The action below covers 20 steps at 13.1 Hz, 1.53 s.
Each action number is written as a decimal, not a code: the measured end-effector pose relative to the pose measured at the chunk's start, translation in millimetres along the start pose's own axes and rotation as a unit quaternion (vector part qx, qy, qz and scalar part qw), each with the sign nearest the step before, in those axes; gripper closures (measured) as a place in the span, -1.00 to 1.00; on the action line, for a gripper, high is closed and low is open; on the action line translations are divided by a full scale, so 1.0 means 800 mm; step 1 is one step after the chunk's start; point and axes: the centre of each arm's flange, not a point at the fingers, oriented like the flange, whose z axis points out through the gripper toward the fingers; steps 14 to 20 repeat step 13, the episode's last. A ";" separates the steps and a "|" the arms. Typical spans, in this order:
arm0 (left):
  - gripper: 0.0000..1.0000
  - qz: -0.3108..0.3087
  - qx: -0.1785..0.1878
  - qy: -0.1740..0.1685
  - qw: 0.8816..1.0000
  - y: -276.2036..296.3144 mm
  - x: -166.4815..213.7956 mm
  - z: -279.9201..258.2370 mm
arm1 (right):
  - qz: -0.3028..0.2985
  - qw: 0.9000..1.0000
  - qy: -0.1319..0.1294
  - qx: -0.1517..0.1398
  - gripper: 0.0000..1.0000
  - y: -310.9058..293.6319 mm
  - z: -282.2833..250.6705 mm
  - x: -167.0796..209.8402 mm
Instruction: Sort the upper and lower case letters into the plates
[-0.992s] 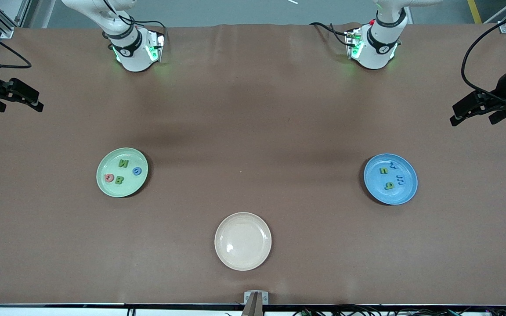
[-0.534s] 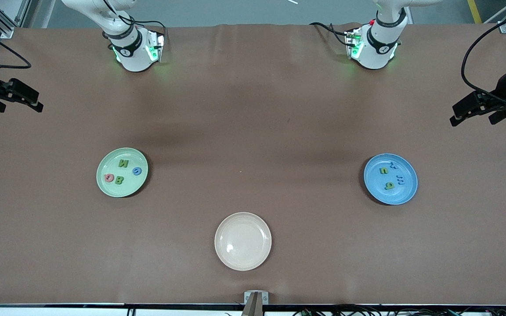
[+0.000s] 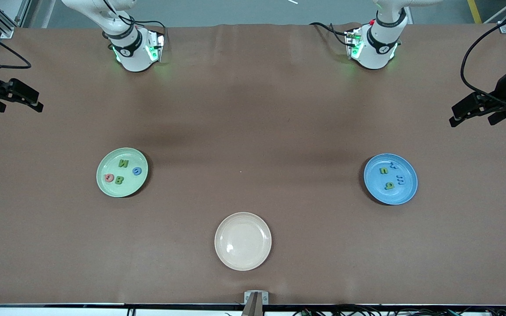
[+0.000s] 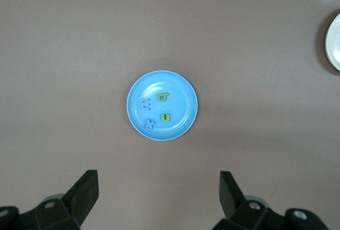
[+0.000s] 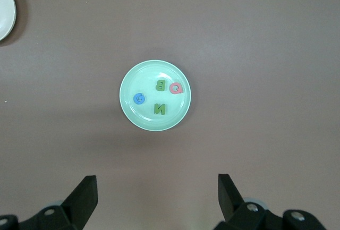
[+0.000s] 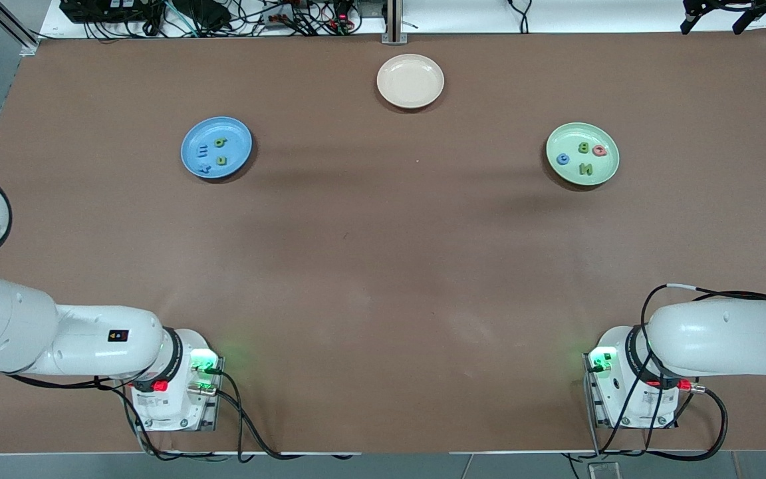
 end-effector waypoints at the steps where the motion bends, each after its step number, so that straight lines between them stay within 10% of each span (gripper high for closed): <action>1: -1.00 0.000 0.000 0.000 1.000 0.000 0.000 0.000 | 0.000 1.000 0.000 0.000 -1.00 0.000 0.000 0.000; 20: -1.00 0.003 0.000 0.000 1.000 0.004 0.000 0.000 | -0.001 1.000 -0.001 0.000 -1.00 -0.002 0.000 0.000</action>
